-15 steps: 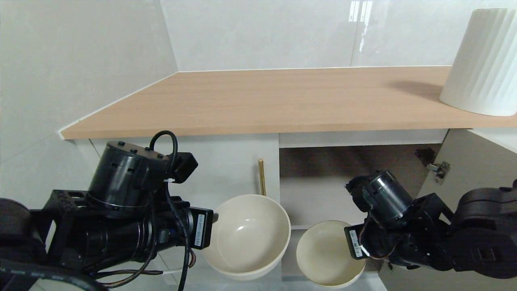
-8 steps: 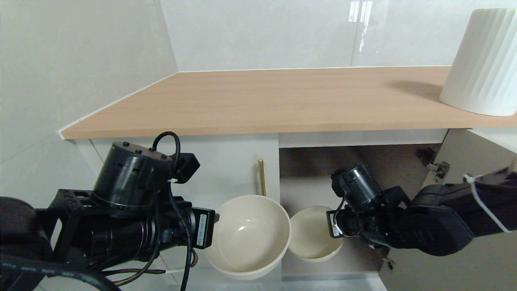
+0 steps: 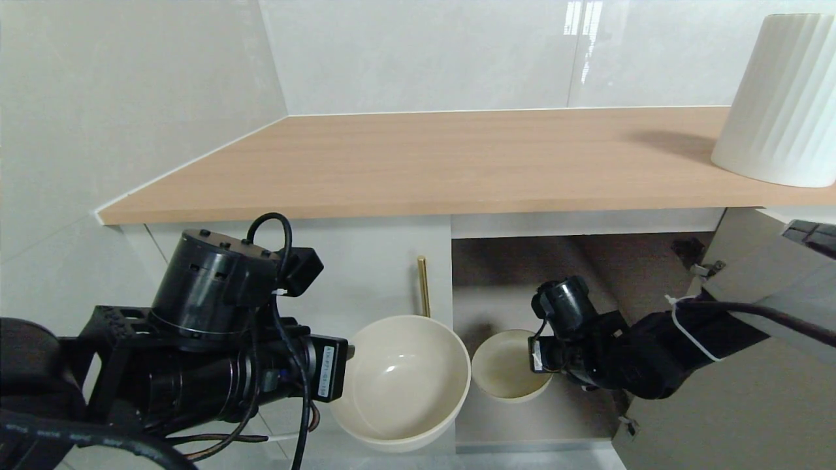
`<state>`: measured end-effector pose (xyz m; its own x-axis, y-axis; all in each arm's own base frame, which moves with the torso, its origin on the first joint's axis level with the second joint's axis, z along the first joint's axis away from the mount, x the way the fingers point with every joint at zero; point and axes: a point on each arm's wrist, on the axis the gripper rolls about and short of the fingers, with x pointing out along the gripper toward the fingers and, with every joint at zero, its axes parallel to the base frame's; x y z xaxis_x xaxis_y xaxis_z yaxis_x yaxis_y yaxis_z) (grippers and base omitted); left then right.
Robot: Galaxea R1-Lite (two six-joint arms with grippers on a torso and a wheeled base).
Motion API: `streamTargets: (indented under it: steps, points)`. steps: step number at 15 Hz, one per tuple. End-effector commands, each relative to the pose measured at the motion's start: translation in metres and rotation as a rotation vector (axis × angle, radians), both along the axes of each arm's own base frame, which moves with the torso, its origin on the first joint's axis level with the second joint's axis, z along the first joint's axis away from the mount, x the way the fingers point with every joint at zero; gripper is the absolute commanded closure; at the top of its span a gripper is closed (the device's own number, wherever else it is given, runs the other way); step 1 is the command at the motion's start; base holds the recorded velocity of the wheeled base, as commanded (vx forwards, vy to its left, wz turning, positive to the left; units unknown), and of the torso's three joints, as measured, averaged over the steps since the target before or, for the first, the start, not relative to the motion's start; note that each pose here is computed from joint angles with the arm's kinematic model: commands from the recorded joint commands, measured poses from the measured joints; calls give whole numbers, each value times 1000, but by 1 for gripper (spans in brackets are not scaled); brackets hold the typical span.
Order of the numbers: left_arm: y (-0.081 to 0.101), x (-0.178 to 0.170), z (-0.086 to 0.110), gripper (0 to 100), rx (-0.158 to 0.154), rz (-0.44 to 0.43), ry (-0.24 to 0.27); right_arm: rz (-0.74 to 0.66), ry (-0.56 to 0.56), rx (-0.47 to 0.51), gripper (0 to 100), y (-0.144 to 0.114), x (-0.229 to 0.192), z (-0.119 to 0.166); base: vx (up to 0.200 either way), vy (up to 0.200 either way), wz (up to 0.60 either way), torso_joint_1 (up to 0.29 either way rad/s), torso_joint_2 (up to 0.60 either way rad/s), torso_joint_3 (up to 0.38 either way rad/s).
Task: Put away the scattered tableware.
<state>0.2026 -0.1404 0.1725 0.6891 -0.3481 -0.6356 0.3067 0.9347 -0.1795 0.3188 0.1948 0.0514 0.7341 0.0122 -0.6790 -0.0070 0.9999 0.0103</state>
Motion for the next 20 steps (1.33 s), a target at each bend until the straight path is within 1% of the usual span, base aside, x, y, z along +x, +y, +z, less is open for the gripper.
streamTargets:
  steps: [1, 6, 9, 12, 13, 17, 20]
  points:
    - [0, 0, 0, 100, 0, 0, -1, -51, 5, -23, 100, -6, 19, -27, 0, 0, 0, 0, 0, 0]
    - [0, 0, 0, 100, 1, -1, -1, -117, -33, -5, 100, -14, 52, -37, 0, 0, 0, 0, 0, 0]
    - [0, 0, 0, 100, 1, -1, -1, -168, -46, -20, 100, -22, 69, -47, 0, 0, 0, 0, 0, 0]
    - [0, 0, 0, 100, 0, -1, -3, -206, -56, -23, 100, -32, 79, -50, 0, 0, 0, 0, 0, 0]
    - [0, 0, 0, 100, 0, -1, -3, -208, -48, -28, 100, -33, 80, -54, 0, 0, 0, 0, 0, 0]
    - [0, 0, 0, 100, 1, -1, -1, -250, -74, -49, 100, -34, 89, -58, 0, 0, 0, 0, 0, 0]
    - [0, 0, 0, 100, 0, -1, -3, -257, -86, -49, 100, -33, 91, -57, 0, 0, 0, 0, 0, 0]
